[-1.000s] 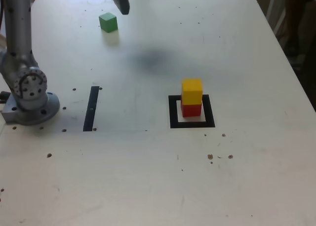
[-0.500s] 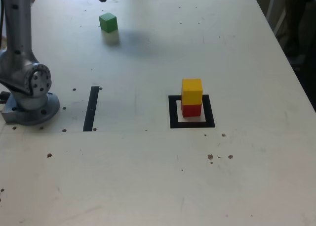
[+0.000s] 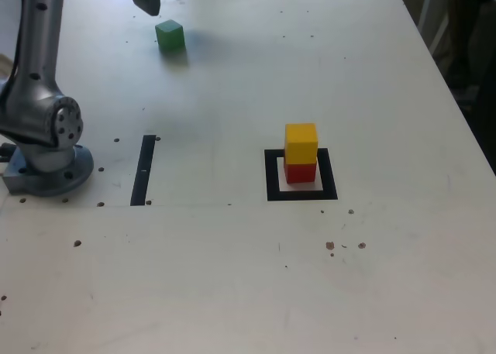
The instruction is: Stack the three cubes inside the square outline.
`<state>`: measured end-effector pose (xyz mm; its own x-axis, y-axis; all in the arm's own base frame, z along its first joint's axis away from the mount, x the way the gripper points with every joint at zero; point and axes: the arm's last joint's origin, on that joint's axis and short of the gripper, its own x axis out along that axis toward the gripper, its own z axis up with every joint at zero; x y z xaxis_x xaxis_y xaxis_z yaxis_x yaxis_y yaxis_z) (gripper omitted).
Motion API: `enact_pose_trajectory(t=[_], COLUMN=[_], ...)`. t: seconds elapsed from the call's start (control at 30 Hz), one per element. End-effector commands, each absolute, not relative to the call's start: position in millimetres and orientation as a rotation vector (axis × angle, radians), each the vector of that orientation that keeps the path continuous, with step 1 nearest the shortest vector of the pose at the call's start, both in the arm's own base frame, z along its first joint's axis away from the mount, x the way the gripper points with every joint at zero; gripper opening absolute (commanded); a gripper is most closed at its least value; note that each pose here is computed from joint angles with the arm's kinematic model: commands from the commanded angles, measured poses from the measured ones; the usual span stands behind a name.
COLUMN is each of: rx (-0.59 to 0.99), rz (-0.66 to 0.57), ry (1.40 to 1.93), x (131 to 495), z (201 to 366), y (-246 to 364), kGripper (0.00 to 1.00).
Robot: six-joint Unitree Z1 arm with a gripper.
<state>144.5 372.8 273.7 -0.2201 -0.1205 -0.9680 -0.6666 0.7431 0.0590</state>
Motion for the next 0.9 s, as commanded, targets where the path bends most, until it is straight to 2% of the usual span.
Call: enact_pose_trajectory(t=[0.0, 0.23, 0.67, 0.87], rx=[-0.646, -0.68, -0.696, -0.693], rz=[0.562, 0.556, 0.487, 0.465], ry=[1.758, 1.774, 1.815, 1.814], x=[139.7, 128.6, 134.8, 140.9], z=[265.6, 243.9, 214.8, 209.4], y=[379.4, 395.0, 385.9, 380.4], kGripper=[1.0, 1.0, 0.95, 0.94])
